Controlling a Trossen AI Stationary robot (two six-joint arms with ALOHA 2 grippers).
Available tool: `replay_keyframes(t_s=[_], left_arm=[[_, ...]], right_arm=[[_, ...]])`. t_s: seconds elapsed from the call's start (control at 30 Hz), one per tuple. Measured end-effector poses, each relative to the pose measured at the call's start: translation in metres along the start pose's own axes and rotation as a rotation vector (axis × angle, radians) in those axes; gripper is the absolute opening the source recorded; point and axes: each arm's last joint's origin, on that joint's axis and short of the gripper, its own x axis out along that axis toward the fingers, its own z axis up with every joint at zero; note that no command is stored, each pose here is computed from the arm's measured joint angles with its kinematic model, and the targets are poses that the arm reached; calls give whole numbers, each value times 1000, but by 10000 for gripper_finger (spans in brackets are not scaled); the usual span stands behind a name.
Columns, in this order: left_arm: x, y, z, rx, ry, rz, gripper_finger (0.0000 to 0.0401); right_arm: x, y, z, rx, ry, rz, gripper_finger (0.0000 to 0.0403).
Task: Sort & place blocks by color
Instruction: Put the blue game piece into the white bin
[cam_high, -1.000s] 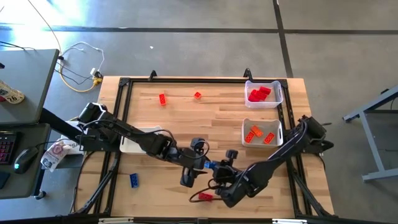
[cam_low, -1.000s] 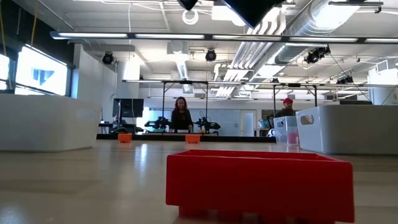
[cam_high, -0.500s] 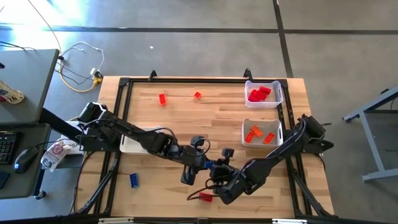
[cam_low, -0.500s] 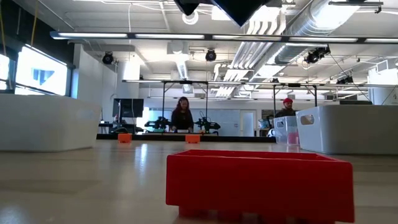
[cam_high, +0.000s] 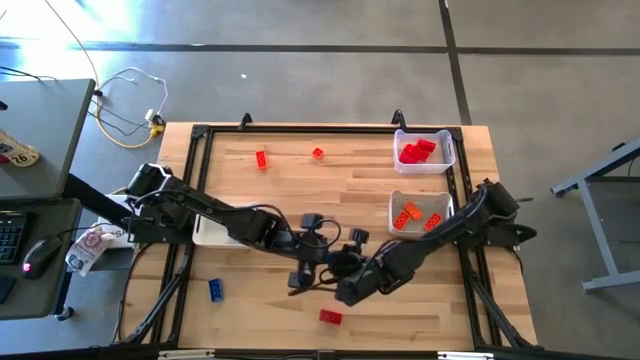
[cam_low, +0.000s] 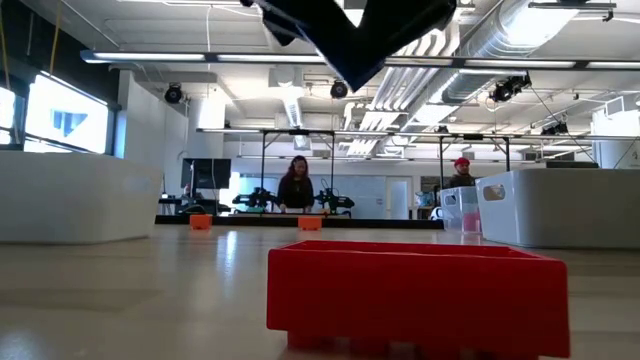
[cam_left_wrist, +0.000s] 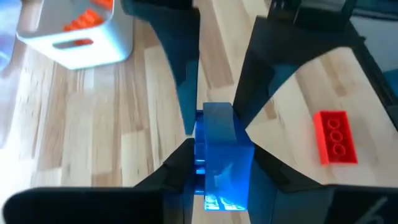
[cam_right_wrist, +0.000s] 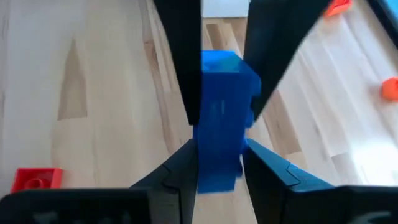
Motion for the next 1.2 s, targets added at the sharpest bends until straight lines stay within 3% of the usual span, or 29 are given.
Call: replay_keyframes(t_s=[0.3,0.47,0.77,1.0,1.2], left_arm=[[-2,-1,-18,-13,179,9,77],[-8,-5,-30,31,297,78,78],[-52,5,-47,-41,476,180,78],[-90,14,-59,-76,577,251,78],[-112,20,-67,-131,625,300,78]], right_arm=[[2,-1,0,11,26,29,109],[2,-1,0,13,26,30,110],[2,-1,0,13,33,40,110],[5,-3,1,33,101,152,110],[7,-2,7,68,60,186,110]])
